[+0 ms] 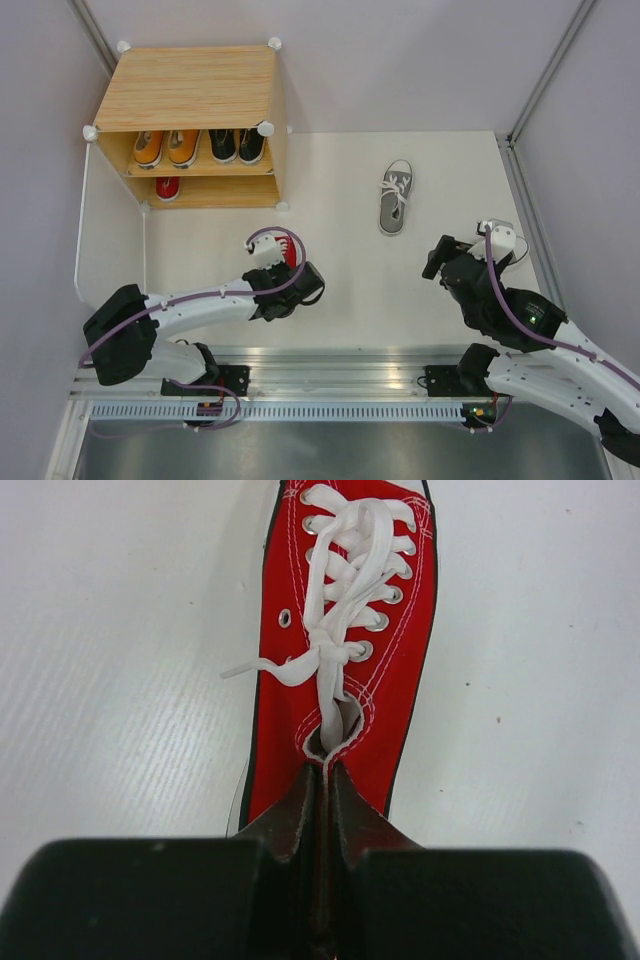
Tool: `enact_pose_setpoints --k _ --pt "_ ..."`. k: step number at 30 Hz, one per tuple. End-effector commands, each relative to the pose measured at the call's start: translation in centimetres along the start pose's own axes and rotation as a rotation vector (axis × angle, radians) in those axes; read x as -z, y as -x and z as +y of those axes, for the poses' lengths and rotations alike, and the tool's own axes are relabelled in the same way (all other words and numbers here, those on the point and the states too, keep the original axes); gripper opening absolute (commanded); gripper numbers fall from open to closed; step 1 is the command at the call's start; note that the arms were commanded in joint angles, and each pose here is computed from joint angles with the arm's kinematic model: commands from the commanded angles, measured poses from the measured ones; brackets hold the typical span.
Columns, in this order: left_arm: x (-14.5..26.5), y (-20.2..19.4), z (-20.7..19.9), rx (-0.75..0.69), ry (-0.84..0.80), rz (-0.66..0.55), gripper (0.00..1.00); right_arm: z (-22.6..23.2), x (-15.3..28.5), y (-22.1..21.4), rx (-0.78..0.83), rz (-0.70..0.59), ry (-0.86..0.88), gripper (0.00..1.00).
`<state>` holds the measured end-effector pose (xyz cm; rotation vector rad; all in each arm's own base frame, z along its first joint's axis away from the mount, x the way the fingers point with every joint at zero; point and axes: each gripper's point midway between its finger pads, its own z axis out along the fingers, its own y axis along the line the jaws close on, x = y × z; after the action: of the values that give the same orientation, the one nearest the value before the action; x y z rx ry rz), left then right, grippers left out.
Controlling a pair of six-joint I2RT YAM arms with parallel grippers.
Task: Place and organize the shoes in the shoe cabinet
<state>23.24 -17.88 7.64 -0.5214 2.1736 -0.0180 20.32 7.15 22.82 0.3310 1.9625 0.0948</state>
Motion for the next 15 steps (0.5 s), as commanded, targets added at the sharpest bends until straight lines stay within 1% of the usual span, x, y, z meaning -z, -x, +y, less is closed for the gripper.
enact_pose_setpoints --k 1,3,5,15 --pt "0.0 1.7 3.9 -0.059 0.147 -0.085 0.02 0.2 0.0 0.5 -0.004 -0.018 0.006 0.94" --pt "-0.2 2.3 3.9 -0.06 0.155 -0.114 0.02 0.1 0.0 0.5 0.001 -0.021 0.002 0.94" --pt "-0.6 2.4 4.1 -0.057 0.174 -0.108 0.02 0.0 0.0 0.5 0.004 -0.022 -0.001 0.94" --pt "-0.8 5.3 3.2 -0.035 0.149 -0.155 0.02 -0.4 0.0 0.8 0.03 -0.036 -0.006 0.94"
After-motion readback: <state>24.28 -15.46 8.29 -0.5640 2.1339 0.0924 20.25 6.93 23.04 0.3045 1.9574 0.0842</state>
